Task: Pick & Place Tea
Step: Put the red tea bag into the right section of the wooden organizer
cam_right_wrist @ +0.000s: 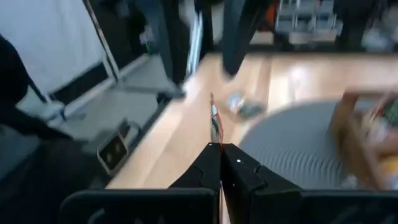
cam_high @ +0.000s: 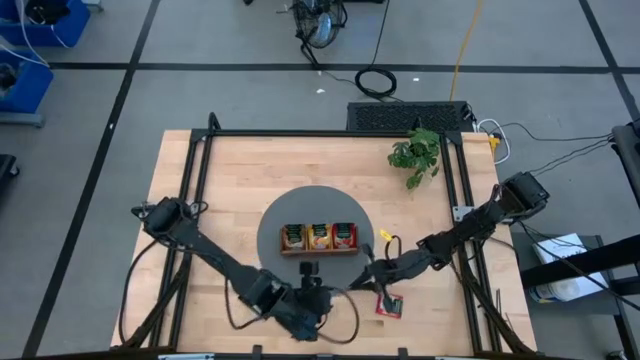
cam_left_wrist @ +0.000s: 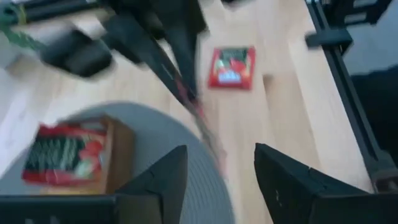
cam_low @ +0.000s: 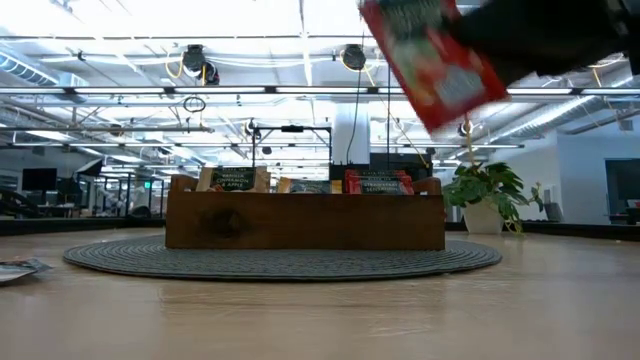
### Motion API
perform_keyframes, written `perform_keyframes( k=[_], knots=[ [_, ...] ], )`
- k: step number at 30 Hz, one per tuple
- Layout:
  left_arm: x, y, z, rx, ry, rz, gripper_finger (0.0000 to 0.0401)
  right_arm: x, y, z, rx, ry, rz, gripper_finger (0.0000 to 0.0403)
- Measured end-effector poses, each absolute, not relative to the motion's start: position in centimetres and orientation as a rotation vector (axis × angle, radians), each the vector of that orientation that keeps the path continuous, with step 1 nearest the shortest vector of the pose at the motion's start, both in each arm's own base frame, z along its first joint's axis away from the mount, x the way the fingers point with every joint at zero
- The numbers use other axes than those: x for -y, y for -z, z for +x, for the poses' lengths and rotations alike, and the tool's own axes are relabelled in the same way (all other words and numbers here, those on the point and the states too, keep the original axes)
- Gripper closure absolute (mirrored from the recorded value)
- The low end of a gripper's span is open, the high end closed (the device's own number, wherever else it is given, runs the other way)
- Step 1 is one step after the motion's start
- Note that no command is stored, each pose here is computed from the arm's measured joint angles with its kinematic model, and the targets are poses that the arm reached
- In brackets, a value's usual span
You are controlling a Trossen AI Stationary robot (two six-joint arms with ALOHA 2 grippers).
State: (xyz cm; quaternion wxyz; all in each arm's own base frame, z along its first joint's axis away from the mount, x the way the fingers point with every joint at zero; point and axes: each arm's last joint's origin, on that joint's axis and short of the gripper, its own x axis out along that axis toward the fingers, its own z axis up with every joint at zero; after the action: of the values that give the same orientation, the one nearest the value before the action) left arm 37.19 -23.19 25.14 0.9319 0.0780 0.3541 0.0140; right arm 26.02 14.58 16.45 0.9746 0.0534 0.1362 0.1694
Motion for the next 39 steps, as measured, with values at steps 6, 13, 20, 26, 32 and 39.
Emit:
perform_keyframes(
  k=[6, 13, 20, 26, 32, 39],
  knots=[
    [25.6, -24.3, 34.6, -0.758, -0.074, 0.16, 0.024, -11.7, -16.8, 23.5, -0.041, -0.277, 0.139, 0.0403],
    [28.2, -23.0, 32.1, -0.65, -0.114, 0.281, 0.0328, -8.6, -16.6, 22.7, 0.052, -0.11, 0.165, 0.0403],
    [28.2, -20.6, 31.7, -0.616, -0.087, 0.302, 0.0388, -6.9, -15.6, 23.7, 0.012, 0.058, 0.126, 0.0403],
    [27.8, -19.5, 31.5, -0.637, -0.097, 0.302, 0.0376, -6.6, -13.2, 24.7, -0.06, 0.165, 0.106, 0.0403],
    [27.8, -19.4, 31.4, -0.638, -0.094, 0.301, 0.0387, -6.7, -11.6, 25.7, -0.059, 0.202, 0.112, 0.0403],
    [27.9, -19.4, 31.3, -0.638, -0.092, 0.301, 0.0395, -7.4, -10.8, 25.5, -0.083, 0.265, 0.085, 0.0403]
  ],
)
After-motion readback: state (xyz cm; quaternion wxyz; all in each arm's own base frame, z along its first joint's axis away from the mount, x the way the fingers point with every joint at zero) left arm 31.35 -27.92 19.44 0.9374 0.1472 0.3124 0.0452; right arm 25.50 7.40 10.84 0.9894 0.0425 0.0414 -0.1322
